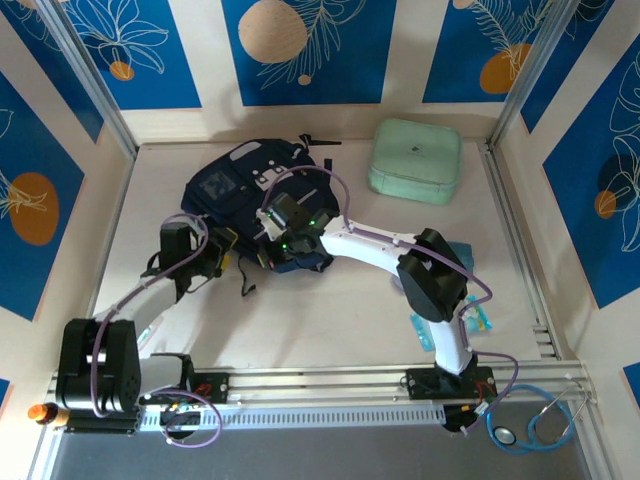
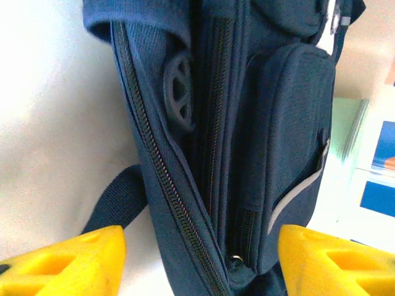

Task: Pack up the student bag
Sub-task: Zip the student bag at the top-center of the table.

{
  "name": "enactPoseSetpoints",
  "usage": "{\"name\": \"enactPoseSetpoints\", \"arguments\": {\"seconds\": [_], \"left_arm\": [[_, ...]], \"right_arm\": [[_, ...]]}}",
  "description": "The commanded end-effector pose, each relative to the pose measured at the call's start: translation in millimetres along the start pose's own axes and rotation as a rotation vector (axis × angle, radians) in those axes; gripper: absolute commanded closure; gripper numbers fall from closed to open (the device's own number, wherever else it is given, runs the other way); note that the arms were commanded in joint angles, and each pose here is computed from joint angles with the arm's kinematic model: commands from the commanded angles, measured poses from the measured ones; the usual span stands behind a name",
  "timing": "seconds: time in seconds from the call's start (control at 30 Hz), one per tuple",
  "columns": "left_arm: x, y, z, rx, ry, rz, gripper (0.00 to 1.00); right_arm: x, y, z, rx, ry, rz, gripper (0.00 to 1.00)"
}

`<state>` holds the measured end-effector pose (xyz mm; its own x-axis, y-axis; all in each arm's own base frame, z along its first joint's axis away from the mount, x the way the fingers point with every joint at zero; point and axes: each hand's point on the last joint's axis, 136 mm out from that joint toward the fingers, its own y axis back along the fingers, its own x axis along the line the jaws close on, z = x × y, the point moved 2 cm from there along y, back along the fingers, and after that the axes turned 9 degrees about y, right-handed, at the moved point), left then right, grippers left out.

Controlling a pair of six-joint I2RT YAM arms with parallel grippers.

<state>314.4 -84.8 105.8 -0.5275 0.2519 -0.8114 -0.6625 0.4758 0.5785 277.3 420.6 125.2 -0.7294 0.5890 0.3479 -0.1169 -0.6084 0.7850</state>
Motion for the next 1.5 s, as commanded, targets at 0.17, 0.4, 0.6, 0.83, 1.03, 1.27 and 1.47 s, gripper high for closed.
{"name": "enactPoseSetpoints", "arguments": {"seconds": [0.17, 0.4, 0.6, 0.83, 1.03, 1.27, 1.47], "left_arm": [[-11.7, -15.1, -9.5, 0.057, 0.026, -0.066, 0.50], [-4.5, -27.5, -13.2, 0.070, 0.026, -0.040, 0.67], [-6.7, -37.4, -10.2, 0.081, 0.015, -0.031, 0.97], [-4.3, -46.1, -7.6, 0.086, 0.017, -0.032, 1.00], [-3.6, -48.8, -7.8, 0.093, 0.015, -0.037, 1.00], [-3.1, -47.5, -7.5, 0.088, 0.002, -0.029, 1.00], [-2.4, -47.0, -8.8, 0.094, -0.004, -0.031, 1.00]], "right_arm": [[21.3, 4.8, 10.1, -0.019, 0.050, 0.082, 1.00], [14.9, 8.2, 3.4, 0.001, 0.054, 0.048, 1.00], [-10.0, 18.8, -16.2, 0.057, 0.039, -0.045, 1.00], [-65.9, 40.2, -63.2, 0.189, -0.001, -0.334, 1.00], [-116.2, 64.7, -85.0, 0.238, -0.098, -0.568, 1.00], [-111.8, 57.0, -65.1, 0.193, -0.054, -0.490, 0.99], [-109.2, 45.4, -57.2, 0.193, -0.034, -0.446, 0.88]]}}
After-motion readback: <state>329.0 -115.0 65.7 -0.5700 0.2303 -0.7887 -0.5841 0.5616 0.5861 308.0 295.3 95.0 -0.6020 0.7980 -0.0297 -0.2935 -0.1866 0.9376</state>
